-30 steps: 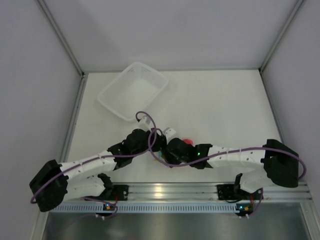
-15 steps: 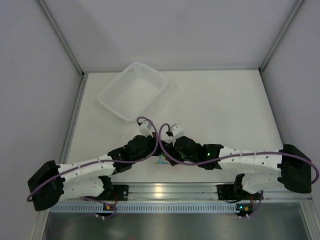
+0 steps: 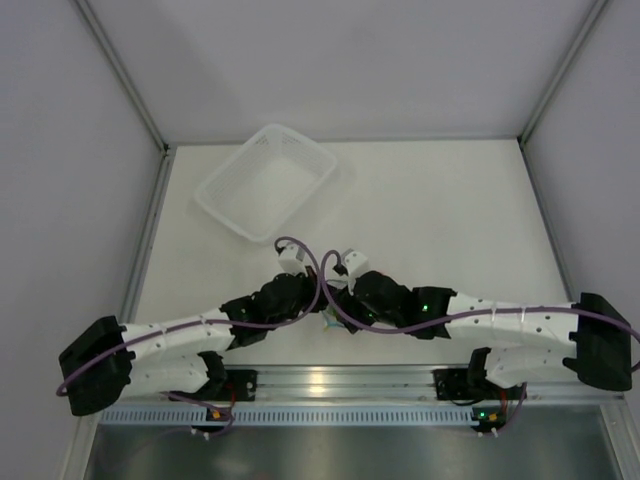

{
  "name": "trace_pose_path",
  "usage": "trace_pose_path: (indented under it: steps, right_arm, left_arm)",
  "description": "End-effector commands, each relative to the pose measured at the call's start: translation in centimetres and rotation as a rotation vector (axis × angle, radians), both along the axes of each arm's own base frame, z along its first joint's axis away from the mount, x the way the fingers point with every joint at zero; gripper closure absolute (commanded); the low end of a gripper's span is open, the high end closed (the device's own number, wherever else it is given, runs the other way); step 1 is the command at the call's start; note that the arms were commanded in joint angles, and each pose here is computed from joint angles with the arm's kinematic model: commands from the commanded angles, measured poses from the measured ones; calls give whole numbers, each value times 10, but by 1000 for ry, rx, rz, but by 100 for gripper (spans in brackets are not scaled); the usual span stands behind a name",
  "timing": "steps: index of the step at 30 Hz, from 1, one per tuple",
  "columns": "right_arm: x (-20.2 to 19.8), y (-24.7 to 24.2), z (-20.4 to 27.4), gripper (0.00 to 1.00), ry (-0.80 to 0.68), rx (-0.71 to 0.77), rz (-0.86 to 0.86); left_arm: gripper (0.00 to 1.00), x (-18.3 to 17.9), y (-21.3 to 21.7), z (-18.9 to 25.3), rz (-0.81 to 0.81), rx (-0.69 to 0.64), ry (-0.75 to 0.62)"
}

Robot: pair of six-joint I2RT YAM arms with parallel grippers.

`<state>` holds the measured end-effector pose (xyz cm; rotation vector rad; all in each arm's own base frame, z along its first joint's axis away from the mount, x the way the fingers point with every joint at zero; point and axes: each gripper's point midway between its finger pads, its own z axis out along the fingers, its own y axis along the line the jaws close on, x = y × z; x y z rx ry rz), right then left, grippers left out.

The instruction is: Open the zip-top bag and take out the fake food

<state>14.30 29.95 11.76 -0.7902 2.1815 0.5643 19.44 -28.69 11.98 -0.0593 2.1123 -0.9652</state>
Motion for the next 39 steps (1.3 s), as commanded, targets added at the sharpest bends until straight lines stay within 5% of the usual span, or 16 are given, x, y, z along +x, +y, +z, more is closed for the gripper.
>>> trace_pose_path:
  steps: [1, 9, 39]
  right_arm:
    - [8, 12, 22, 98, -36, 16, 1]
    - [30, 8, 38, 100, -18, -48, -107]
    - [7, -11, 67, 100, -40, -4, -13]
  left_arm:
    - [100, -4, -18, 20, -44, 28, -88]
    - [100, -22, -38, 17, -104, 81, -129]
    - [100, -8, -31, -4, 41, 101, -67]
